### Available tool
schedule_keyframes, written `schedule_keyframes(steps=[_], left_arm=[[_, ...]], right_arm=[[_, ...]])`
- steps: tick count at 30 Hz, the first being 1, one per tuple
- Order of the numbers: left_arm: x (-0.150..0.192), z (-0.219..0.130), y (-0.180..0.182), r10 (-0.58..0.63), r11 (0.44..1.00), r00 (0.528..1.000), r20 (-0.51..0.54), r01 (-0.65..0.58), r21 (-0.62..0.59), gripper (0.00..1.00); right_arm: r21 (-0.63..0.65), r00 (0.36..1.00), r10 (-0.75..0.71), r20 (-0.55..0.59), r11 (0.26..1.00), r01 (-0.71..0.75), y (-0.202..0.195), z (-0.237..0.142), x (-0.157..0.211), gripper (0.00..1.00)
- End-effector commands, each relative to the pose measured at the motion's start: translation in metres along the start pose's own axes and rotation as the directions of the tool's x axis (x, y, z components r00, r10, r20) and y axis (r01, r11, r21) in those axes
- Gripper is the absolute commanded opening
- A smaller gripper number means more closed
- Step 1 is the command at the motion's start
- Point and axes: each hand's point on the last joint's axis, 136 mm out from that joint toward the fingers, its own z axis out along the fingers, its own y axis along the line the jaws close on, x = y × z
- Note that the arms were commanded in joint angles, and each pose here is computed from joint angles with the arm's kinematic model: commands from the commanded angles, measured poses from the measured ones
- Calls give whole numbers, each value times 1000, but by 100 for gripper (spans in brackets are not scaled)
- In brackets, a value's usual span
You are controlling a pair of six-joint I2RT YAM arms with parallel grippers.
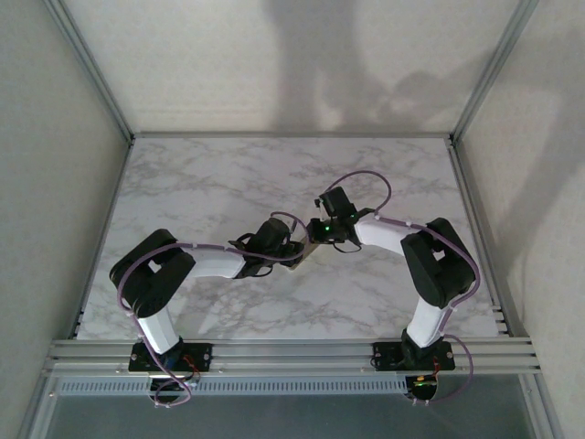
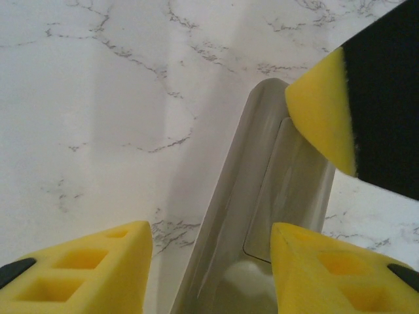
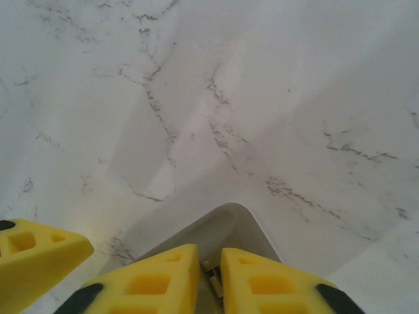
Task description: Load the batteries into the remote control
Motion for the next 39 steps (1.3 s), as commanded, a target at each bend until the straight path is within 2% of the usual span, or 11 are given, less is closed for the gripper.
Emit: schedule_keyframes(steps=[1,6,14,32,37,39], left_arm=[[22,-1,24,-10,996,998,-57,5,-89,50],[23,-1,24,-13,996,998,-59,8,-86,49],[24,0,24,-8,997,998,-66,2,-82,49],[23,-1,23,-9,997,998,-61,5,-78,49],[8,-9,18,-34,998,999,-21,33,-53,50],[-2,-15,18,-55,997,998,9,56,-49,51]], right_arm=[[84,992,-21,-128,996,32,-14,8,40,24],[120,995,-75,-65,989,82,-11,-13,17,32],[133,996,-81,-32,988,84,-13,-23,0,36],[144,990,-28,-137,988,47,-31,10,28,33],[129,996,-43,-74,990,53,-20,-12,13,34],[129,998,-55,-30,990,59,-14,-27,1,40]])
